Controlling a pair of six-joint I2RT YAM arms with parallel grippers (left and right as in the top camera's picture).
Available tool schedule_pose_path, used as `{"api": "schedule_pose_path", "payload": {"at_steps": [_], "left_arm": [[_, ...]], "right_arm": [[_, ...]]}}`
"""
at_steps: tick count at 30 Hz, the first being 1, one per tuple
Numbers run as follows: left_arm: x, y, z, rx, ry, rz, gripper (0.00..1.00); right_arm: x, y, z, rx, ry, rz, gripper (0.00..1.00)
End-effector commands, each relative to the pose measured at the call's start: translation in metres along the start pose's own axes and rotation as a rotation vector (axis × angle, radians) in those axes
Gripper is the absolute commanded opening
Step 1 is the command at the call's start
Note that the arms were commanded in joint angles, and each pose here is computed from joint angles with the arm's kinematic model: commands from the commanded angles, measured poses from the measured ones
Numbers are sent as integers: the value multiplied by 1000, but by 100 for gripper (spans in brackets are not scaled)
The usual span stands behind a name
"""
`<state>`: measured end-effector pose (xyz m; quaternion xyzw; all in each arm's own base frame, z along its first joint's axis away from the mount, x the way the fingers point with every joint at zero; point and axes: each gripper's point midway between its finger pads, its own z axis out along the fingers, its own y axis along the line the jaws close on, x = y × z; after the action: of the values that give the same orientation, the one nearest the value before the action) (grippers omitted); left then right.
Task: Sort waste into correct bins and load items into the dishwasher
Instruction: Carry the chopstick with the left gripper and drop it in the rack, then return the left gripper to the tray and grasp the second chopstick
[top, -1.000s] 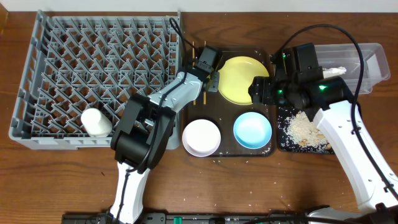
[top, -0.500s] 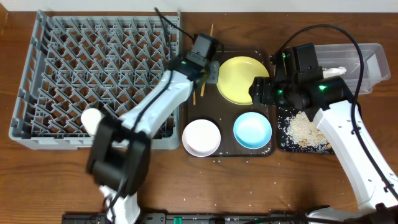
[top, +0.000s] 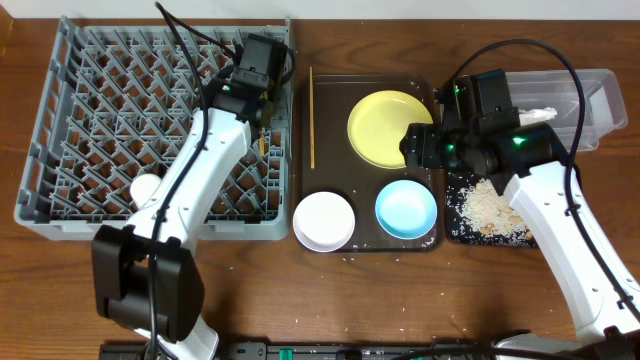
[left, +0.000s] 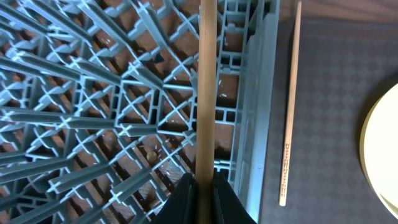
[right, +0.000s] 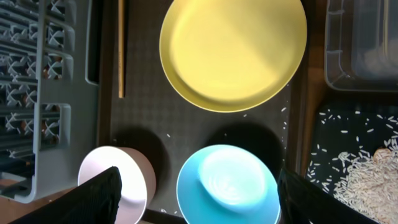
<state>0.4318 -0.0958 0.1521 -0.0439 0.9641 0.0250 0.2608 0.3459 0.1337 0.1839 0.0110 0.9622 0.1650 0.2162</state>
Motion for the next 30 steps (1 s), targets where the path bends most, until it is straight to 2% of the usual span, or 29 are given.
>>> {"api": "schedule_pose_path", "payload": {"at_steps": [1,10,13,15,16,18,22,25,30], "left_arm": [[23,-7,28,10,92,48,8],[40,-7,55,-12,164,61,9],[38,-6,53,-11,158,58,17],[35,-7,47,-4,148,56,17],[33,-7,44,0,144,55,22],[25,-8,29,17,116,48,24],[11,-17,-4,103,54,31,24],[6,-42,-26,247,28,32,24],[8,-78,-26,312,2,89,24]], "right_arm": [[-3,4,-5,-10,-19,-10,79],[-4,5,-5,-12,-21,-11,78],[-4,5,-5,-11,-21,-11,78],[-4,5,-5,-11,-21,-11,78],[-4,5,-5,-11,-21,-11,78],[-4,5,-5,-11,-21,-11,78],[-4,5,-5,-11,-21,-11,78],[-5,5,-5,-13,-25,-12,78],[-5,5,-5,-12,-25,-11,79]]}}
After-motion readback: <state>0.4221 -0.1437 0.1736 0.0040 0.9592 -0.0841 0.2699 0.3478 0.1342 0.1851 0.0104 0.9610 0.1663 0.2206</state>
